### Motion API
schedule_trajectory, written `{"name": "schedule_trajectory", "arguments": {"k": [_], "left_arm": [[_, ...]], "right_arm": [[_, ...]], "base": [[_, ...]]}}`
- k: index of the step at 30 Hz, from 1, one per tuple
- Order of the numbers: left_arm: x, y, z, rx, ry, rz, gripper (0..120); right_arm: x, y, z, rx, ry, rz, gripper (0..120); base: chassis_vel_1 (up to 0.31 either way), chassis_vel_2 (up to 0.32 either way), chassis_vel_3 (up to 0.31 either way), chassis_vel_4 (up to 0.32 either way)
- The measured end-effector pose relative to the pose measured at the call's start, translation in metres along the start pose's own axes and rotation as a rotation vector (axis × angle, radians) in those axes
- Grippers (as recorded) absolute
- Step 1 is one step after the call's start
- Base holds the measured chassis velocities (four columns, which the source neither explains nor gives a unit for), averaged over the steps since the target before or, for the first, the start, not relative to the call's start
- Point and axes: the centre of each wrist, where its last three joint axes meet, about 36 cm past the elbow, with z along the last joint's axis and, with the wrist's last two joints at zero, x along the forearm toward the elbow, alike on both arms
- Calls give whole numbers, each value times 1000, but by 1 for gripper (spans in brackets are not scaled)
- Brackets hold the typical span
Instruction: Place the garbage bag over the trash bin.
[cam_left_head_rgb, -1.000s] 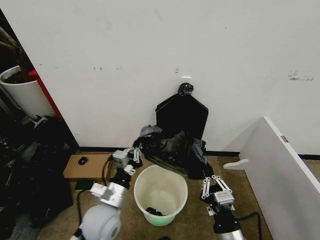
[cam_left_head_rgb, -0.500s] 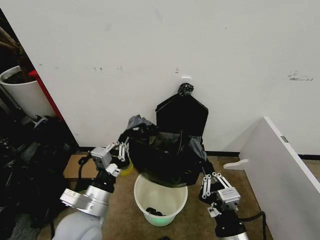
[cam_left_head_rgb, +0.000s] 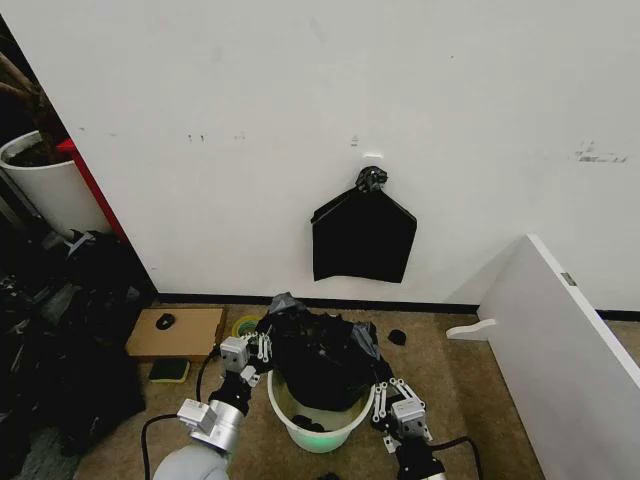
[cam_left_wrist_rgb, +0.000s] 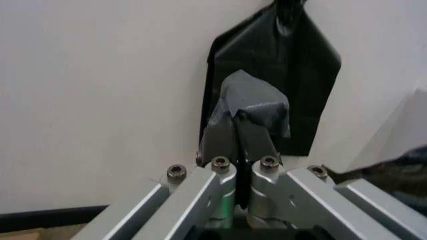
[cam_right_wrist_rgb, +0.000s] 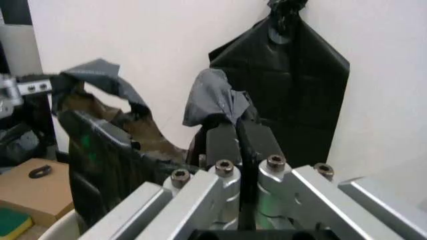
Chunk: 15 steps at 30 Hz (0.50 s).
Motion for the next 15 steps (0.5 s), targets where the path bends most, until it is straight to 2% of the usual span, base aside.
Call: {"name": "schedule_trajectory", "arguments": {"k": [7, 12, 15], "left_arm": [[5, 12, 21, -76, -1, 13, 0], [3, 15, 20, -76, -13, 24, 0], [1, 18, 17, -79, -17, 54, 0]], "right_arm": [[-2, -4, 19, 35, 44, -13, 0], [-5, -8, 24, 55, 47, -44, 0], [-8, -19, 29, 102, 31, -138, 0]], "base": [[0, 0, 0, 0], [0, 0, 0, 0], [0, 0, 0, 0]]}}
